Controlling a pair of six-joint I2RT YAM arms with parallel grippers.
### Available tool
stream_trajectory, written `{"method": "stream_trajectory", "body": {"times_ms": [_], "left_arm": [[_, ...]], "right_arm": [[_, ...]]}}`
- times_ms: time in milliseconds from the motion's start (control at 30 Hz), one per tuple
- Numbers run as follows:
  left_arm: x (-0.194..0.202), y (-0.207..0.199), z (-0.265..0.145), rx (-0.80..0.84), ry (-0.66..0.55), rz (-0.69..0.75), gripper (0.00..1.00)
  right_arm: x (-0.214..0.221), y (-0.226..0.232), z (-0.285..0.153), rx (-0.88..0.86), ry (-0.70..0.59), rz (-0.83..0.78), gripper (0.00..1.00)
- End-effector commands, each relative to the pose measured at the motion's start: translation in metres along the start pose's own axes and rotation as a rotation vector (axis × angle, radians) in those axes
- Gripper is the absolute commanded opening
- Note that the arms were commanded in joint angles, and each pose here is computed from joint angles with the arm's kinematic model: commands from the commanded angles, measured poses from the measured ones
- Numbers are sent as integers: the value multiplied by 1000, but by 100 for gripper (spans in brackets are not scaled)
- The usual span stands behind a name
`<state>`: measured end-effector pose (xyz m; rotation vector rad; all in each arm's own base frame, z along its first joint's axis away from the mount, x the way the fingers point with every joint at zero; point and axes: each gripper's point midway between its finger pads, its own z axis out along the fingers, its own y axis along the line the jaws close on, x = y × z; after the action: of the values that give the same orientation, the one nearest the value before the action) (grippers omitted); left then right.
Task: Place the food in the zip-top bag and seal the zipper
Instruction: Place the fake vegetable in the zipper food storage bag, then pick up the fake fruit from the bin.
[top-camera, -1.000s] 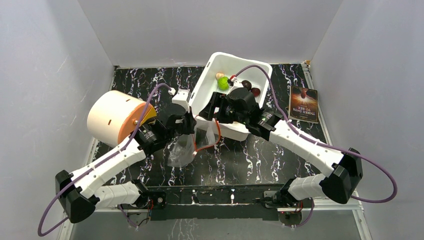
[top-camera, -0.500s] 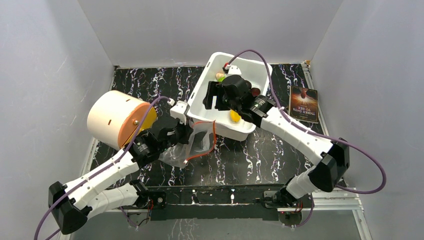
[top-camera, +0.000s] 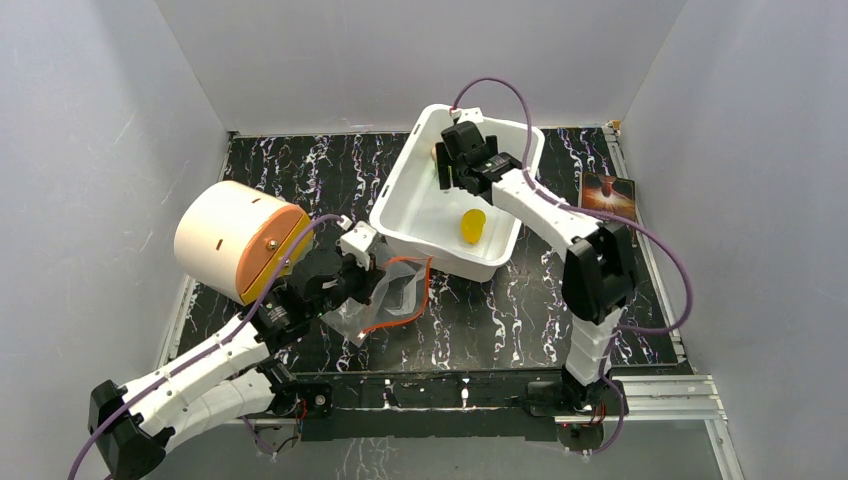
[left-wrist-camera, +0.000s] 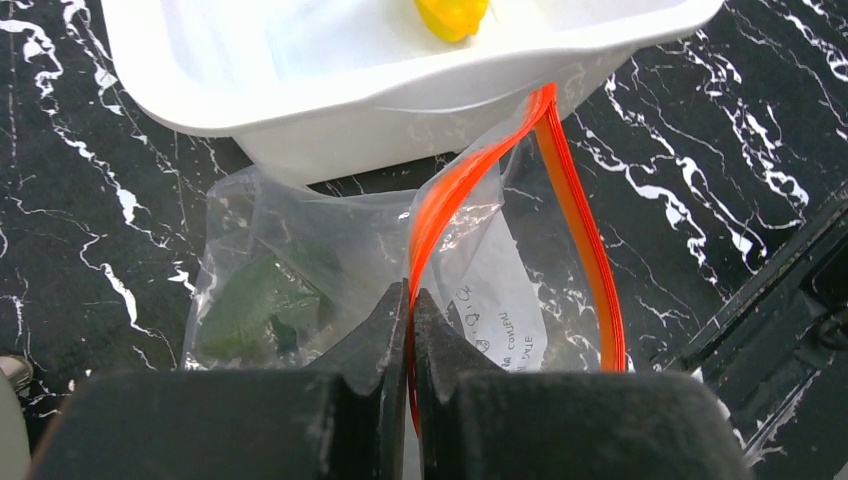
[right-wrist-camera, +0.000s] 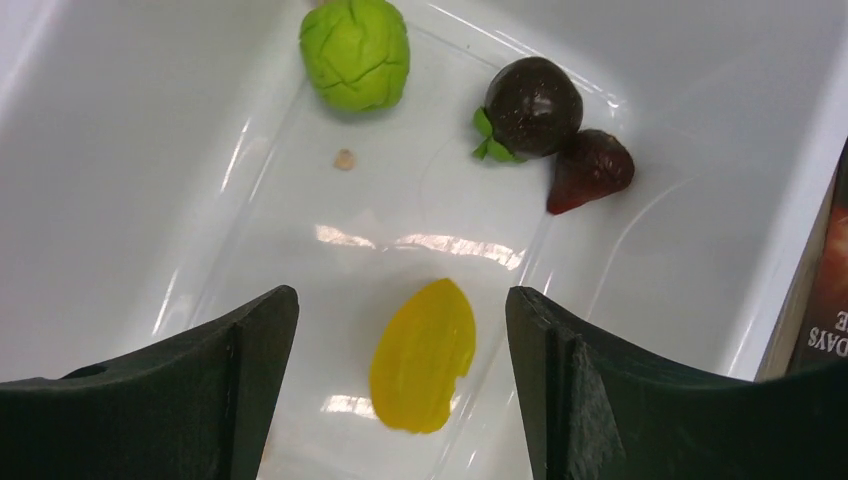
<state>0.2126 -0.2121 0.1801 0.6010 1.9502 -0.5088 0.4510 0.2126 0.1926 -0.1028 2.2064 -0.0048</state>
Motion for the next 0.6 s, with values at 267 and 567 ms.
{"method": "stream_trajectory", "body": {"times_ms": [267,567], "left_arm": [[-10,-6,-2,40,-46,34,0],[-7,-3,-1,21,-30,37,0]], "right_arm": [[-26,-63,79,264,-17,-169,82],[-18,-74,117,280,13,-178,90]]}}
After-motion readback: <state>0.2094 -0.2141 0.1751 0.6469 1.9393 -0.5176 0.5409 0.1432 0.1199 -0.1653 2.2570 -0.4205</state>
